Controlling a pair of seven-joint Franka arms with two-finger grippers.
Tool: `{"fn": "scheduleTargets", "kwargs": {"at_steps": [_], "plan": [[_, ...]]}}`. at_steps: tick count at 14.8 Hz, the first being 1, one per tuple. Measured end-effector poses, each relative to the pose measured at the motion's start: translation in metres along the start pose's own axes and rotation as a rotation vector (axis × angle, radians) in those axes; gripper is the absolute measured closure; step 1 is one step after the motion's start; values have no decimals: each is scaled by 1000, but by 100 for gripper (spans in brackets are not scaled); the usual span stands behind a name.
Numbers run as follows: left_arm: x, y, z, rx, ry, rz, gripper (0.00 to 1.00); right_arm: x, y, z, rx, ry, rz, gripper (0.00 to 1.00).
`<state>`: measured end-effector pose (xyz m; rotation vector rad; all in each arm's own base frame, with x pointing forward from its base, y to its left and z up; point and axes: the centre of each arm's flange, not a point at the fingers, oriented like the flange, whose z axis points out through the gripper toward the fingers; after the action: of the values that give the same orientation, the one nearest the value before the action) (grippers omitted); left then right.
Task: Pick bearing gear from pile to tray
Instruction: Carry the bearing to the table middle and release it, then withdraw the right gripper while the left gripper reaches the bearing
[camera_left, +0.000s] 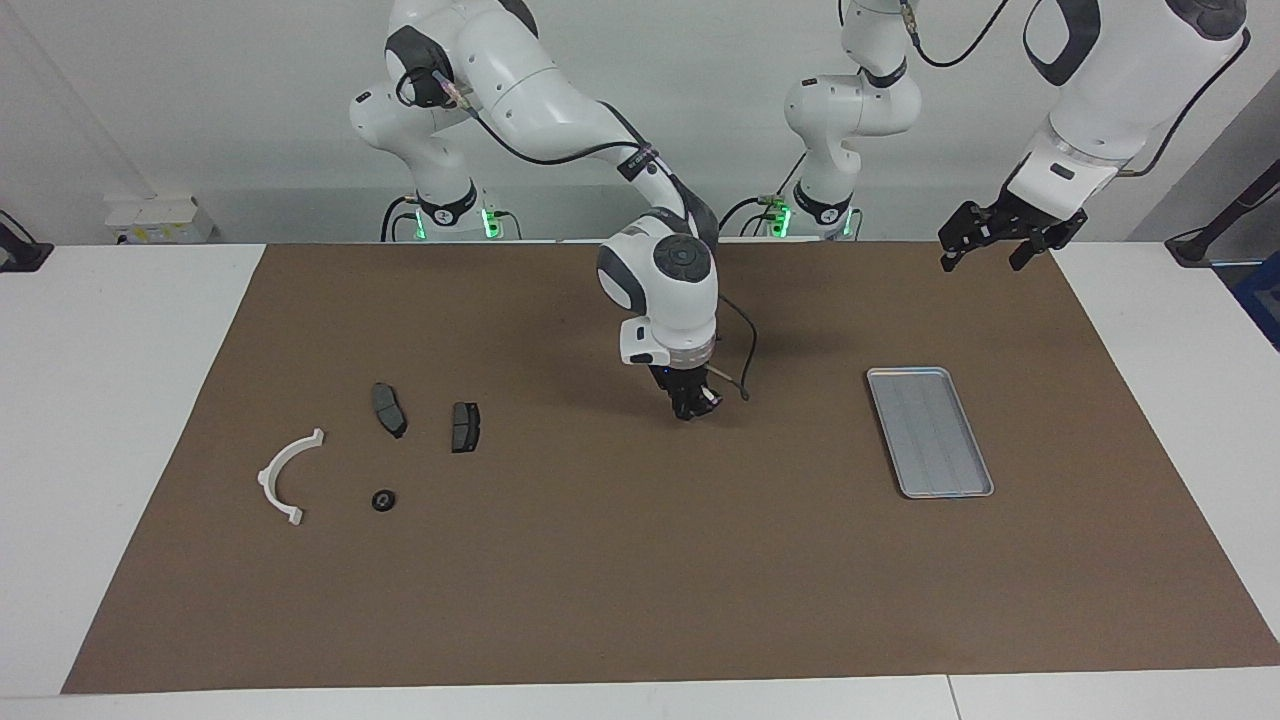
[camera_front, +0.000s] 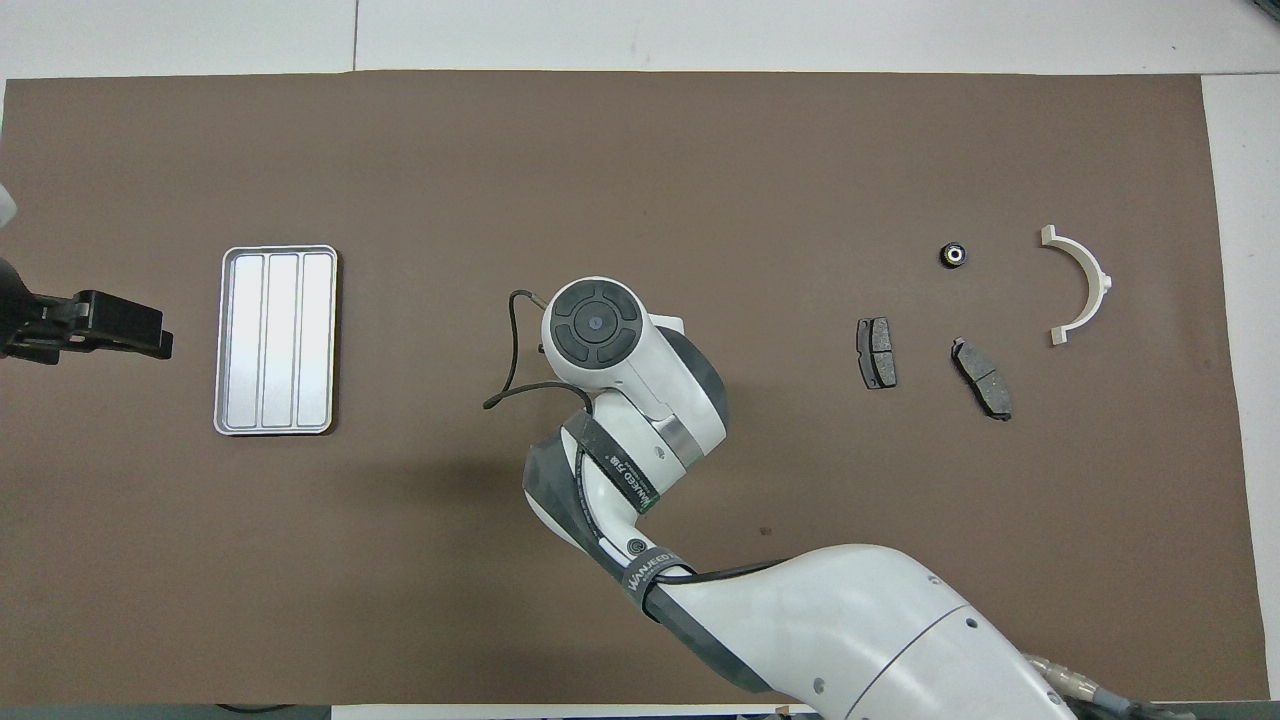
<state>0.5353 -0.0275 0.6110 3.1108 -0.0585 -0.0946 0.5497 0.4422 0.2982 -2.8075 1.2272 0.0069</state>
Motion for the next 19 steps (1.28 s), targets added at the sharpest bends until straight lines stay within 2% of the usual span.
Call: {"fn": "scheduleTargets", "kwargs": {"at_steps": [4,7,9,11,14,16,19], "plan": [[1,2,0,0,6,0,0,2,1,2,-7,1,7,29],[1,44,4,3,17,-39,0,19,2,-10,-54,23,12,1],[-1,95,13,2,43,-56,0,54,3,-39,-91,27,-13,0],[-3,140,30,-1,57,-72,0,108,15,-83,-108,20,-92,0],[12,213,90,12,82,-125,0,198,57,-133,-141,-9,-273,0],[27,253,138,9,103,-148,0,258,89,-142,-149,-31,-398,0],[46,291,209,11,103,-165,0,346,145,-124,-126,-37,-565,0]]}}
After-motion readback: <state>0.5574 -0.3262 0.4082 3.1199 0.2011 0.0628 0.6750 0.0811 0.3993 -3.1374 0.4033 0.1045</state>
